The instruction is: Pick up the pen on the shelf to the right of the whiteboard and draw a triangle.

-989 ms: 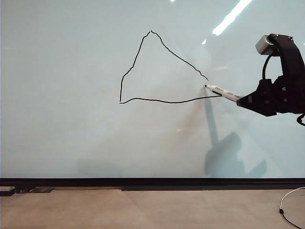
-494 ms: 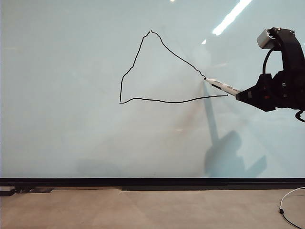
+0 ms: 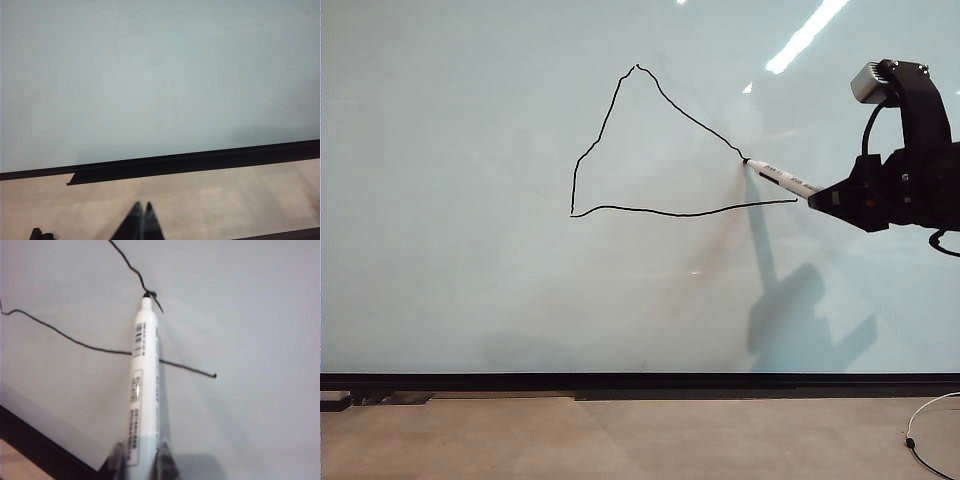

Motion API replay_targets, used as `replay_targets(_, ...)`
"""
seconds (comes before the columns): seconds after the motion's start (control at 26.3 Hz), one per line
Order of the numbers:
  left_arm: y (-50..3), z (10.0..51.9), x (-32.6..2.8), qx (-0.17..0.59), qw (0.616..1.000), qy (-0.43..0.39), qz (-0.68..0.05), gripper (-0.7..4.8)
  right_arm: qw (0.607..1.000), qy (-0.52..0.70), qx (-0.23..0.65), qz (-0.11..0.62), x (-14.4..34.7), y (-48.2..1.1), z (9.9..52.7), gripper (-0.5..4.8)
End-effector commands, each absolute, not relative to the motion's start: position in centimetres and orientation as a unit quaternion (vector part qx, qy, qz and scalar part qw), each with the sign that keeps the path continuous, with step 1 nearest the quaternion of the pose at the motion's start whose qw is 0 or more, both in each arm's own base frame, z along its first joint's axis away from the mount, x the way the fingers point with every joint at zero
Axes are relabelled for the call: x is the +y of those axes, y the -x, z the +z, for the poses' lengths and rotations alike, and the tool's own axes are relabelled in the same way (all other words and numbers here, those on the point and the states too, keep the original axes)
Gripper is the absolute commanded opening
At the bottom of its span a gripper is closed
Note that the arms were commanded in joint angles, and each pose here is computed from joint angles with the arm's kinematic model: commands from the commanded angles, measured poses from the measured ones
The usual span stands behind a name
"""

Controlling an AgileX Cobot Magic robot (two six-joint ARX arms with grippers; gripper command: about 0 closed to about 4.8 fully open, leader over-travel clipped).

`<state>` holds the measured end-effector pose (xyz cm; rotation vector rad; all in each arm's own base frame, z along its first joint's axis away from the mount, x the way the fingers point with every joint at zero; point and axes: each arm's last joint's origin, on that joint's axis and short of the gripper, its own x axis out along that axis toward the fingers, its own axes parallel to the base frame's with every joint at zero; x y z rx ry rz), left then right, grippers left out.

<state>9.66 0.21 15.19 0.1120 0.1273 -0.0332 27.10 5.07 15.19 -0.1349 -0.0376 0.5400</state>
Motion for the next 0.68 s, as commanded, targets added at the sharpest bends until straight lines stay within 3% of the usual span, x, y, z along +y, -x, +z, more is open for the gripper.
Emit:
replay_targets(0.04,-9.7,15.4,0.2,0.059,0.997,-0.057,-0.017,-0.05,0.968,0.065,-0.013,0.242,4.8,-27.3,15.2,-0.06)
replay_targets(0.68,-9.7,15.4,0.2,0.059,0.997,-0.057,-0.017,-0.05,0.987,0.057,0.036,0.149,-0.3,-25.1,12.9,-0.05)
